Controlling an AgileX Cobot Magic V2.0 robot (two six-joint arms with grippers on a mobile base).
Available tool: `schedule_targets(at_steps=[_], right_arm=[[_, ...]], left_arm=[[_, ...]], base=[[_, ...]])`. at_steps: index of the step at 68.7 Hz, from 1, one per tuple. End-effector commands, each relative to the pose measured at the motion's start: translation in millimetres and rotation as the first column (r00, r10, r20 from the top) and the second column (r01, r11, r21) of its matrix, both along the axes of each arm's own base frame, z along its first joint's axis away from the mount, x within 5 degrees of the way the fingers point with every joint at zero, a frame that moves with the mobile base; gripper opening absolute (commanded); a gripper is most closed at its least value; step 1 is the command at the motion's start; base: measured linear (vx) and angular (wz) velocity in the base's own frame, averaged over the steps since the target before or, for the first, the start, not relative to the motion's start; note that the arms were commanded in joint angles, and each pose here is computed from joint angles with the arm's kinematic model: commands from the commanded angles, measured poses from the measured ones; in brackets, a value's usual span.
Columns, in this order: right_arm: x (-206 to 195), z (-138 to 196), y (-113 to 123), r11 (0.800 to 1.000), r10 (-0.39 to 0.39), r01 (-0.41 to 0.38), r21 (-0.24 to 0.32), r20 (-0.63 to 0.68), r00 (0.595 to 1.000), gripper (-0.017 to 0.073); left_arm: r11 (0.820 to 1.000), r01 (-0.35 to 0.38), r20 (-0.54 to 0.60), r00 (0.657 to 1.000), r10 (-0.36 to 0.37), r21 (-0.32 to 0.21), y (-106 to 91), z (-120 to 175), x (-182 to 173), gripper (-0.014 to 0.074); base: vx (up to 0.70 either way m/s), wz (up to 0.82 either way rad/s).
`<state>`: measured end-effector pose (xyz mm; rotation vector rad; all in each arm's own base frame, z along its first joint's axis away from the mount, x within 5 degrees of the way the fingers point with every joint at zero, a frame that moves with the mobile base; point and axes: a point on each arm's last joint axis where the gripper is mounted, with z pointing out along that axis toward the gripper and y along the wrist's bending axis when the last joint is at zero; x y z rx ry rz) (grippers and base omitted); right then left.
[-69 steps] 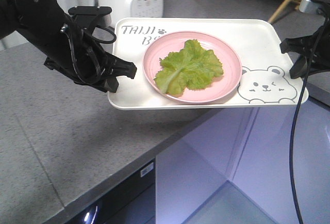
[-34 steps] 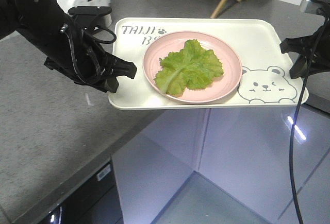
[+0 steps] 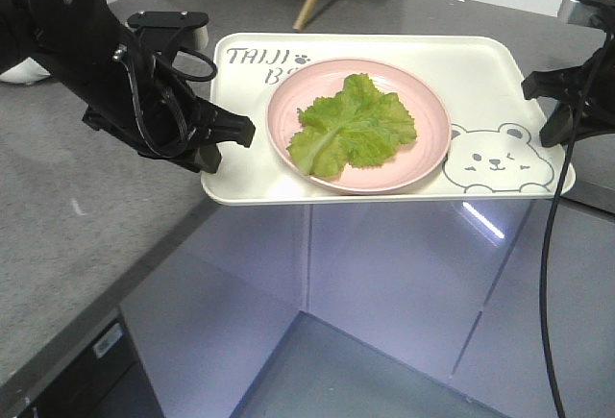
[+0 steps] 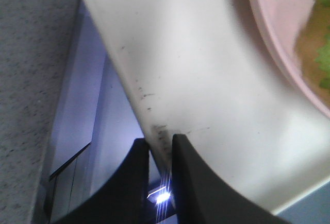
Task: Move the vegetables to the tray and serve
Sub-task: 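Hold the tray level with both grippers while the base turns away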
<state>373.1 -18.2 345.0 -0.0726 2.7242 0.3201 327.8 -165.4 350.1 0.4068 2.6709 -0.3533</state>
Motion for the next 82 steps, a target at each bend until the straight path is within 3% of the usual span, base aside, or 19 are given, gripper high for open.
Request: schedule_targets(at_steps=[1, 82], right_arm=[[-13.2, 29.2, 10.3, 0.997, 0.022, -0.027, 0.071, 0.070, 0.997, -0.0006], [-13.2, 29.2, 10.3, 0.997, 0.022, -0.027, 0.071, 0.070, 0.997, -0.0006]], left_arm=[[0.993, 0.053, 0.123, 0.992, -0.040, -0.106, -8.7, 32.5, -12.3, -0.0006], [0.993, 0.053, 0.123, 0.992, -0.040, -0.106, -8.7, 32.5, -12.3, -0.0006]], base=[[-0.02, -0.38], [-0.01, -0.33]])
